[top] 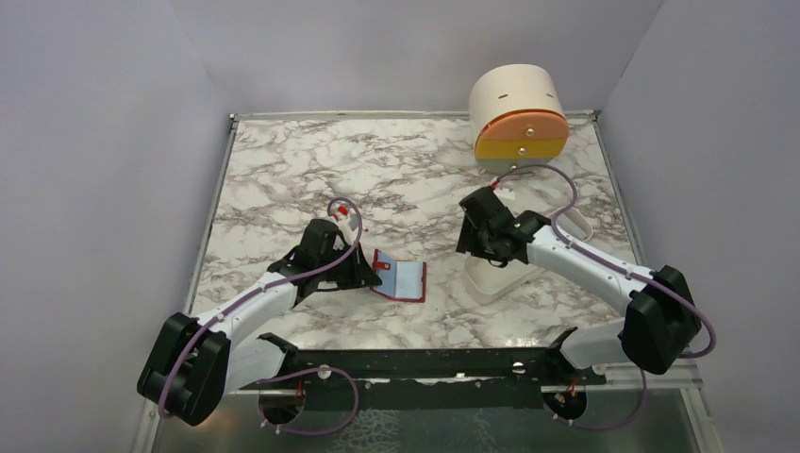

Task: Put the credit cards into the card holder
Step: Adjust the storage box at the center of the board, then pick up the credit card from the storage box.

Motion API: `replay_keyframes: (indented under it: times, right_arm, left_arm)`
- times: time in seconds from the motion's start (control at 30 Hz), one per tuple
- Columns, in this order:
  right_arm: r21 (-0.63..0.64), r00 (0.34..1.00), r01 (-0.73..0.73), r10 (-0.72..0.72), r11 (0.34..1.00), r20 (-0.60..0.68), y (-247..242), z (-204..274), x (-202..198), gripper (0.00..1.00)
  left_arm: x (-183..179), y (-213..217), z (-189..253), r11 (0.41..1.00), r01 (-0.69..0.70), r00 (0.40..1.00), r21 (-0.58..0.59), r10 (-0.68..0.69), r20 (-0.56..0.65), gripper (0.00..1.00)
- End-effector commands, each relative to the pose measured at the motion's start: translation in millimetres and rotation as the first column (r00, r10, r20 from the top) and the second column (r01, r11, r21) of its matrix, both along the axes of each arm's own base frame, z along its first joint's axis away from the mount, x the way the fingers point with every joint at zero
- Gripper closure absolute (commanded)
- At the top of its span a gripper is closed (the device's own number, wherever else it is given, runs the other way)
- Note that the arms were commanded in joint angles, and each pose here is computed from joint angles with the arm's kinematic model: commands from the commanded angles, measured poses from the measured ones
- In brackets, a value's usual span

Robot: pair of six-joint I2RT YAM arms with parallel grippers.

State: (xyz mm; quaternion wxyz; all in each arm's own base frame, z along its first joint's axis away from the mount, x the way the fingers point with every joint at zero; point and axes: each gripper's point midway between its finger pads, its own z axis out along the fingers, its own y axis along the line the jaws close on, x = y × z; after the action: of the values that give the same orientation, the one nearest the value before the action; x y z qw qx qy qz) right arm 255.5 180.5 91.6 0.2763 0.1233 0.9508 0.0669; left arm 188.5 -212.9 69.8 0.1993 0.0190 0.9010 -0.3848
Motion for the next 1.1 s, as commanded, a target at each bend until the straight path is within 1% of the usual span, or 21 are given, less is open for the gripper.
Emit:
replay_keyframes:
  times: [0.0,0.13,0.23,0.27,0.33,0.4,0.47,0.53,0.6,0.77,0.87,0.97,1.07]
  right_arm:
    - [-0.141,0.989,-0.079,0.096,0.987,0.117,-17.7,35.8,18.4,0.40]
    - [-0.268,0.975,-0.103,0.151,0.958,0.165,-42.6,56.5,32.5,0.39]
    - [-0.318,0.971,-0.094,0.157,0.943,0.181,-66.7,68.2,45.7,0.39]
    - [-0.342,0.963,-0.105,0.181,0.934,0.199,-73.1,73.5,50.9,0.39]
    - [-0.411,0.945,-0.099,0.215,0.906,0.248,-89.1,86.6,60.2,0.39]
    - [-0.489,0.928,-0.110,0.265,0.865,0.261,-104.9,96.7,65.2,0.41]
    - [-0.549,0.914,-0.142,0.323,0.824,0.247,-118.6,102.4,68.6,0.41]
    - [-0.568,0.904,-0.180,0.362,0.803,0.226,-131.9,102.8,72.5,0.40]
    - [-0.578,0.904,-0.202,0.378,0.790,0.200,-150.4,100.1,76.9,0.39]
    - [-0.606,0.922,-0.254,0.379,0.754,0.084,-189.9,77.1,80.7,0.34]
    - [-0.624,0.916,-0.302,0.401,0.720,0.020,-201.3,61.4,81.6,0.33]
    - [-0.638,0.905,-0.348,0.423,0.687,-0.037,-206.6,42.5,80.1,0.34]
    - [-0.637,0.895,-0.380,0.440,0.671,-0.071,-210.3,25.8,77.3,0.36]
  left_arm:
    - [4.0,-5.8,13.1,0.999,0.030,0.999,-0.022,-0.029,0.035,1.00]
    - [3.3,-7.0,13.3,0.999,0.035,0.999,-0.028,-0.034,0.032,1.00]
    - [2.0,-8.2,14.0,0.998,0.043,0.999,-0.038,-0.042,0.030,1.00]
    - [1.6,-8.7,14.9,0.998,0.045,0.999,-0.041,-0.044,0.030,1.00]
    - [1.2,-8.9,15.8,0.998,0.047,0.998,-0.045,-0.046,0.030,1.00]
    - [0.7,-9.7,17.0,0.997,0.050,0.998,-0.050,-0.049,0.030,1.00]
    - [0.2,-10.2,17.7,0.997,0.055,0.998,-0.054,-0.053,0.031,1.00]
    - [-0.1,-10.5,17.2,0.997,0.056,0.998,-0.055,-0.055,0.028,1.00]
    - [-0.4,-11.2,17.4,0.996,0.059,0.998,-0.059,-0.058,0.025,1.00]
    - [-1.0,-11.6,17.6,0.996,0.061,0.998,-0.063,-0.060,0.027,1.00]
    - [-1.0,-11.6,16.2,0.996,0.060,0.998,-0.063,-0.058,0.022,1.00]
    - [-1.7,-12.4,15.5,0.996,0.064,0.998,-0.066,-0.063,0.016,1.00]
    - [-2.7,-12.6,15.5,0.995,0.066,0.998,-0.068,-0.066,0.015,1.00]
